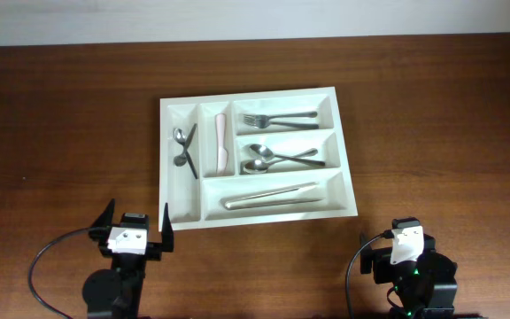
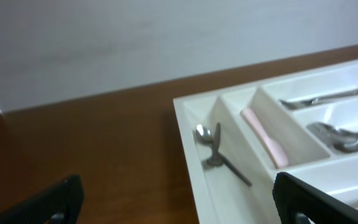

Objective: Pack container

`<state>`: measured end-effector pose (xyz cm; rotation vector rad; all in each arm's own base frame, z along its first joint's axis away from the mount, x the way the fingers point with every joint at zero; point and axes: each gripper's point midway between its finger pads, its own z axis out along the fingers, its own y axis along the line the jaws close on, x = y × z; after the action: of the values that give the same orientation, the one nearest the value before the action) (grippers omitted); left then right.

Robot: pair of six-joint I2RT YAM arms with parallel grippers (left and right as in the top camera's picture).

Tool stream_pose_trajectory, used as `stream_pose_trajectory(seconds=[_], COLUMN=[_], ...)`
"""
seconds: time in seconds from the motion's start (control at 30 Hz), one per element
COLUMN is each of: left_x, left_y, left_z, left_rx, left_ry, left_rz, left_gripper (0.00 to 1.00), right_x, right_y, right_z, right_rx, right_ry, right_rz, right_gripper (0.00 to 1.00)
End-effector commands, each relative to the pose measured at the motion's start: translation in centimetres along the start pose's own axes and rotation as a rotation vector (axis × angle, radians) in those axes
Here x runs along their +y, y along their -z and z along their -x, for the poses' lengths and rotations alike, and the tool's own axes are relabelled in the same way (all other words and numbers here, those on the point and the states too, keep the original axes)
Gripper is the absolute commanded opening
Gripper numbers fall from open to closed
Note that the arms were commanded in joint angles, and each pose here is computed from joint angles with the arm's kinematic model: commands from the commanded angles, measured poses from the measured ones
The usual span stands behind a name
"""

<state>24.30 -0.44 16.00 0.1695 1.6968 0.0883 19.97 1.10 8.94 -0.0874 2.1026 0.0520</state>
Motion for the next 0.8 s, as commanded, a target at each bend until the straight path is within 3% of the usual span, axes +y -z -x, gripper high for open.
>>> stream_pose_trajectory(seconds=[0.0, 0.77], left_x=[0.27, 0.56], left_y=[-0.05, -0.01], left_z=[-0.93, -0.92], left_rx=[0.011, 0.011], left_ry=[0.026, 0.025], left_rz=[0.025, 0.042], left_gripper=[0.99, 0.99], right_x=[-0.09, -0.09], right_y=[-0.04, -0.04], right_z=[-0.35, -0.35], right_rx=[0.008, 0.008], right_ry=[-0.005, -0.005], right_rz=[-0.006, -0.006], right_gripper=[0.99, 0.99])
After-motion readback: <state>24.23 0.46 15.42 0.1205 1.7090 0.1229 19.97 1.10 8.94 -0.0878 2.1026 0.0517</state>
